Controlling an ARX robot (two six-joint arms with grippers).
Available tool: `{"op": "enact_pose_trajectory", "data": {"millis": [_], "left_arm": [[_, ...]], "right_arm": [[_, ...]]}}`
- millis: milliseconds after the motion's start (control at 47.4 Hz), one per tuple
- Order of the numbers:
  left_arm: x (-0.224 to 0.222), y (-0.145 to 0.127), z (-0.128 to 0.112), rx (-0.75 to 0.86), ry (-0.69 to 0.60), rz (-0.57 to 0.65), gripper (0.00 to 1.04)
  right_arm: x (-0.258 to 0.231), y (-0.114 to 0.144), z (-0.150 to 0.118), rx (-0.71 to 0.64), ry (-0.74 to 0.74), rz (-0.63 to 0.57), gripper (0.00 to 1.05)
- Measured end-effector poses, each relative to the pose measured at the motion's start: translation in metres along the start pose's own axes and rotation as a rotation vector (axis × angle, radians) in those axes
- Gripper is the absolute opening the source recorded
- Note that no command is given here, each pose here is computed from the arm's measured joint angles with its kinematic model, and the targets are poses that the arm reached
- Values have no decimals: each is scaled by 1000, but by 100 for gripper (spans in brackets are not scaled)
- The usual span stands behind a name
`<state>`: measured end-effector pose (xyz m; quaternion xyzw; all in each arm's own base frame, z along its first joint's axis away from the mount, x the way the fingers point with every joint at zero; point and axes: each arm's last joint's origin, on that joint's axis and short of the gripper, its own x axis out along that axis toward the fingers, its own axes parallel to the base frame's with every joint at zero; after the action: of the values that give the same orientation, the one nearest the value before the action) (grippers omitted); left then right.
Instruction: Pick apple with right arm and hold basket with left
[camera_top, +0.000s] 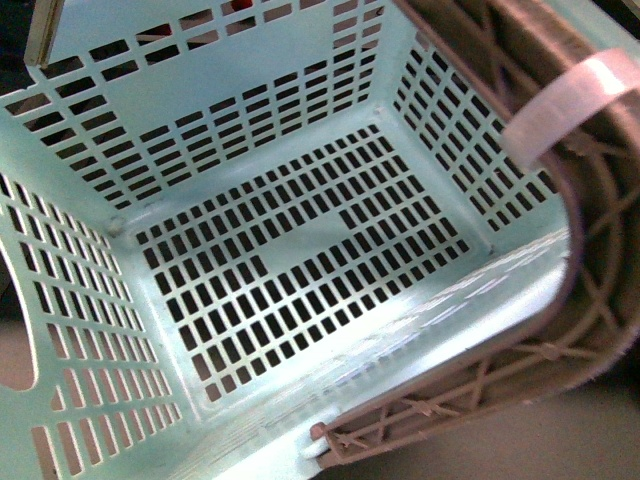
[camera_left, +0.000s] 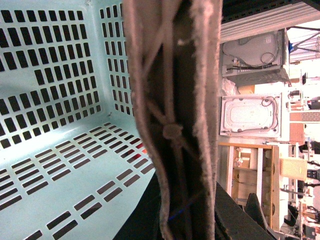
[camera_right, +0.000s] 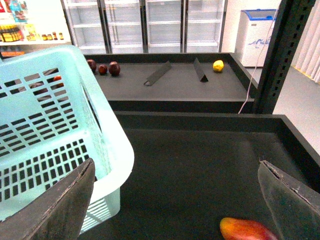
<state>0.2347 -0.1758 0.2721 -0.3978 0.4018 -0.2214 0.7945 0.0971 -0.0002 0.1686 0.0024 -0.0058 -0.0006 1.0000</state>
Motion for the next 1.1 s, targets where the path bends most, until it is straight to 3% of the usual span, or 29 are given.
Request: {"op": "enact_pose_trajectory", "data": {"millis": [443, 569, 633, 844, 1097], "left_arm": [[0, 0, 0, 9, -4, 5, 8], [0, 0, 0, 9, -2, 4, 8], [0, 0, 0, 14, -4, 4, 8], [0, 0, 0, 20, -7, 7, 8], [0, 0, 0, 20, -4, 5, 8]], "right_arm": [[0, 0, 0, 0, 1, 0, 96], [2, -5, -2, 74, 409, -350, 96], [5, -11, -9, 91, 524, -446, 96], [25, -51, -22, 198, 554, -532, 96], [62, -93, -77, 80, 723, -544, 96]]}}
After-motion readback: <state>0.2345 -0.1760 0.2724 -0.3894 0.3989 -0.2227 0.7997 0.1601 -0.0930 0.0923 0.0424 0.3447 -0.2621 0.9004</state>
